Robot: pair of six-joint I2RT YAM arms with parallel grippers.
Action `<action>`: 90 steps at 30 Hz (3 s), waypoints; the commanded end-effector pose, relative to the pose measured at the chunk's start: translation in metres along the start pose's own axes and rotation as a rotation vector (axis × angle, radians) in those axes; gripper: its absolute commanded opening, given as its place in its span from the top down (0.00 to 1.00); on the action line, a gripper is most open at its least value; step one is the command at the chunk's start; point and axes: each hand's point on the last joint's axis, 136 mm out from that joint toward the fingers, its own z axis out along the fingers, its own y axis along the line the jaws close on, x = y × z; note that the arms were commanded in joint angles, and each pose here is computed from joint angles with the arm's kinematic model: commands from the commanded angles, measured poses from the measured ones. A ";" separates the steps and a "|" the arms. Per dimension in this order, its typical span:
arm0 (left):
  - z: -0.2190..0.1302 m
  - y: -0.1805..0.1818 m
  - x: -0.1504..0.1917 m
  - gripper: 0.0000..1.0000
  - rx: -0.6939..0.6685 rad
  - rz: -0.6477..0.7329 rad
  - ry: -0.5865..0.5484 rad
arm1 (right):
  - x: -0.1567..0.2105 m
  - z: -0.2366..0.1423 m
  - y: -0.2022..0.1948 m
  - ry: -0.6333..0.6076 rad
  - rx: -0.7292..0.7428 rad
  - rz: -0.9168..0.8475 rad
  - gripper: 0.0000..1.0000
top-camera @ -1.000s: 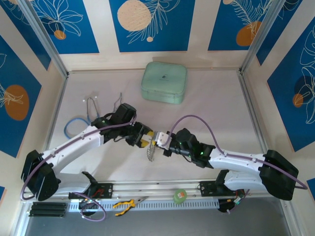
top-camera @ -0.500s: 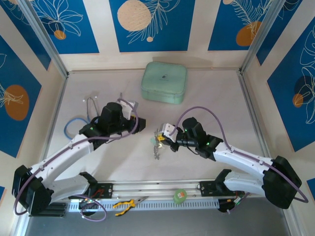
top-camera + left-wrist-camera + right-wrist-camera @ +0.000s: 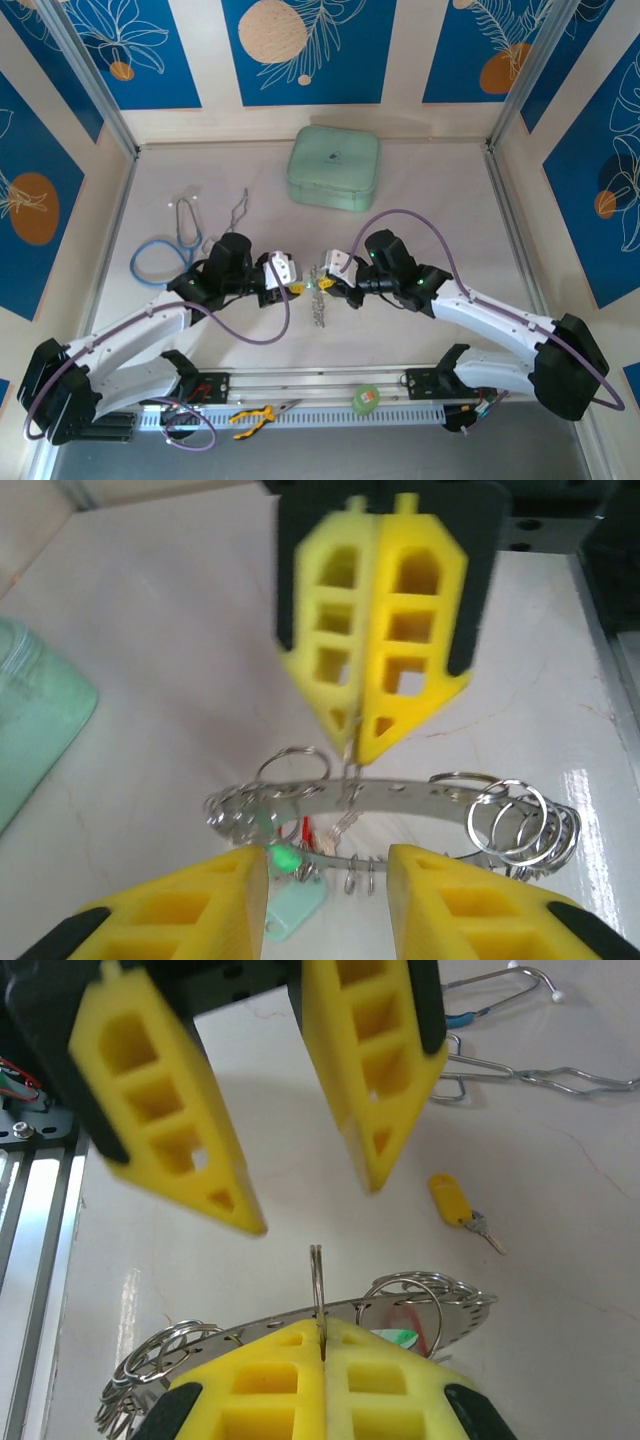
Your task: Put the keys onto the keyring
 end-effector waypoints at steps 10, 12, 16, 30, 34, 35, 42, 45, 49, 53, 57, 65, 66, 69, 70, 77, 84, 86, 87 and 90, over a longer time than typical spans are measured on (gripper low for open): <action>0.017 -0.012 -0.010 0.77 0.080 0.101 -0.070 | -0.014 0.000 0.015 0.039 -0.088 -0.047 1.00; 0.016 -0.013 -0.010 0.78 0.085 0.094 -0.071 | -0.012 0.001 0.016 0.055 -0.091 -0.054 1.00; 0.015 -0.015 -0.015 0.81 0.100 0.083 -0.088 | -0.011 0.001 0.016 0.068 -0.091 -0.058 1.00; 0.013 -0.003 -0.022 1.00 0.025 0.030 -0.119 | -0.009 -0.028 0.002 -0.115 0.004 0.057 0.63; 0.014 -0.002 -0.020 1.00 0.029 -0.002 -0.100 | -0.004 -0.031 0.003 -0.124 0.018 0.064 0.65; 0.015 -0.002 -0.019 1.00 0.031 -0.010 -0.095 | -0.005 -0.030 0.003 -0.122 0.015 0.059 0.66; 0.015 -0.006 -0.022 1.00 0.062 -0.033 -0.113 | -0.015 -0.017 0.003 -0.121 -0.011 0.010 0.68; 0.016 -0.009 -0.022 1.00 0.079 -0.035 -0.120 | -0.018 -0.011 0.003 -0.122 -0.020 0.000 0.71; 0.016 -0.012 -0.022 1.00 0.094 -0.039 -0.121 | -0.021 -0.009 0.003 -0.131 -0.024 -0.001 0.73; 0.016 -0.012 -0.022 1.00 0.096 -0.033 -0.124 | -0.022 -0.008 0.006 -0.137 -0.039 -0.004 0.77; 0.017 -0.013 -0.023 1.00 0.105 -0.030 -0.120 | -0.022 -0.006 0.009 -0.139 -0.059 -0.005 0.80; 0.020 -0.011 -0.025 1.00 0.105 -0.025 -0.120 | -0.020 -0.003 0.016 -0.122 -0.102 -0.016 1.00; 0.020 -0.010 -0.025 1.00 0.105 -0.024 -0.119 | -0.021 -0.002 0.017 -0.120 -0.107 -0.018 1.00; 0.022 -0.008 -0.025 0.98 0.101 -0.029 -0.117 | -0.021 0.000 0.019 -0.118 -0.122 -0.018 1.00; 0.023 -0.008 -0.025 0.96 0.099 -0.029 -0.118 | -0.022 0.000 0.020 -0.119 -0.127 -0.018 1.00; 0.024 -0.006 -0.026 0.94 0.089 -0.028 -0.124 | -0.021 0.004 0.022 -0.112 -0.149 -0.011 1.00; 0.025 -0.004 -0.025 0.88 0.077 -0.026 -0.124 | -0.018 0.006 0.022 -0.099 -0.151 -0.002 1.00; 0.025 -0.004 -0.025 0.89 0.074 -0.025 -0.124 | -0.018 0.006 0.022 -0.098 -0.152 -0.001 1.00; 0.025 -0.004 -0.025 0.90 0.075 -0.024 -0.124 | -0.018 0.006 0.022 -0.096 -0.153 0.000 1.00; 0.025 -0.003 -0.024 0.97 0.068 -0.021 -0.123 | -0.016 0.007 0.022 -0.088 -0.154 0.004 1.00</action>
